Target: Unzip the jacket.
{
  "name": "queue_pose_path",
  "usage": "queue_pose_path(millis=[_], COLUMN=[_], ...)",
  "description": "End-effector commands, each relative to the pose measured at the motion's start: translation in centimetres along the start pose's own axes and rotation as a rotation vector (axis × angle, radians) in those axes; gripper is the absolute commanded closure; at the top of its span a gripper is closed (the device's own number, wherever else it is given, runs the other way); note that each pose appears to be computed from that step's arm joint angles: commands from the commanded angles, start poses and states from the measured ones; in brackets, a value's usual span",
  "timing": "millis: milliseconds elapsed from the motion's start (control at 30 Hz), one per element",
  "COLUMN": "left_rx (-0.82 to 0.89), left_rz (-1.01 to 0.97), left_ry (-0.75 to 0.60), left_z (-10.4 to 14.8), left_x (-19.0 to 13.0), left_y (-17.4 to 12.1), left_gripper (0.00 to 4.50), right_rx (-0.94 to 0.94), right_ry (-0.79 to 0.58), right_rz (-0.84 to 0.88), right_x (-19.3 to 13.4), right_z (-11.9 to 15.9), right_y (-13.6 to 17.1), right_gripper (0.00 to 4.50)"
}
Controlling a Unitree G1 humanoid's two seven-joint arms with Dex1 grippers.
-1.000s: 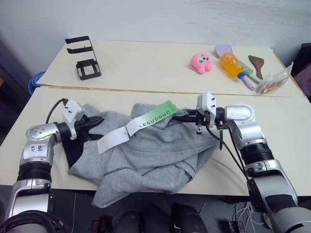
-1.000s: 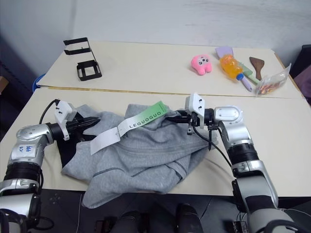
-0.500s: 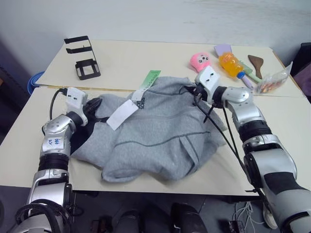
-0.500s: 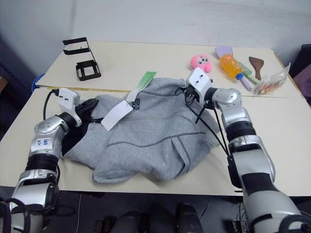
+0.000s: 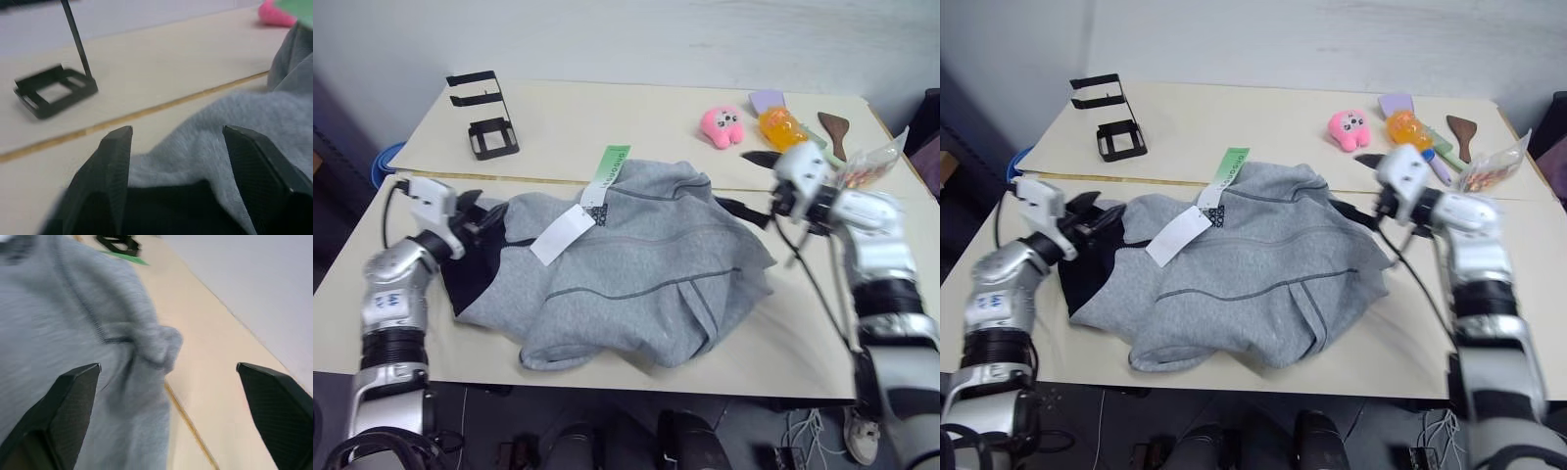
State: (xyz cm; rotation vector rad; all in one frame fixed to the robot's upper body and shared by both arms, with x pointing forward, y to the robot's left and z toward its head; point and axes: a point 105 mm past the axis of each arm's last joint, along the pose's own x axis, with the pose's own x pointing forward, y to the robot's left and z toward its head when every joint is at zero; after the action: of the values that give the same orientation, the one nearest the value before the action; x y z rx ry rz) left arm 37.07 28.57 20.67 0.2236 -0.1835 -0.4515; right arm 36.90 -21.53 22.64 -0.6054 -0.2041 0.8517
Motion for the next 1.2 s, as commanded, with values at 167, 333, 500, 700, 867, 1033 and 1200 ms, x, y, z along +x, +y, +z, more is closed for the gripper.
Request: queue_pose_path(millis=[167,333,500,700,867,1033,1200], left_rx=[0.143,0.150,0.166,0.143,0.131,0.102,0.047], left_rz=[-0.692,-0.828,-0.866,-0.916,-0.940,-0.939,-0.944], left_ry=[0.170,0.219,0.211,0.179,0.204,0.225,0.239], left_z=[0.1,-2.1,-3.5,-3.5,-4.2,-4.7,-4.6], left_x=[-4.6,-5.3,-4.2,-3.7,-4.0,-4.3,-4.9], left_y=[-8.7,-12.2,-14.1,-15.5,-16.1,-16.4,-16.4], left_gripper=[0.03,0.01,0.01,0.00,0.00,0.00,0.00], right_rx=[0.241,0.200,0.149,0.097,0.153,0.258,0.416], right_ry=[0.108,0.200,0.238,0.361,0.397,0.403,0.450], right_rz=[0.402,0.446,0.354,0.366,0.475,0.623,0.707], right_x=[-6.9,-6.5,-4.5,-4.1,-6.1,-9.0,-11.9], right_z=[1.2,-1.2,-4.1,-7.3,-6.4,-3.6,-1.1], right_y=[9.0,12.6,11.7,10.4,11.1,13.0,15.5], right_gripper=[0.00,0.00,0.00,0.92,2.68,4.34,4.47])
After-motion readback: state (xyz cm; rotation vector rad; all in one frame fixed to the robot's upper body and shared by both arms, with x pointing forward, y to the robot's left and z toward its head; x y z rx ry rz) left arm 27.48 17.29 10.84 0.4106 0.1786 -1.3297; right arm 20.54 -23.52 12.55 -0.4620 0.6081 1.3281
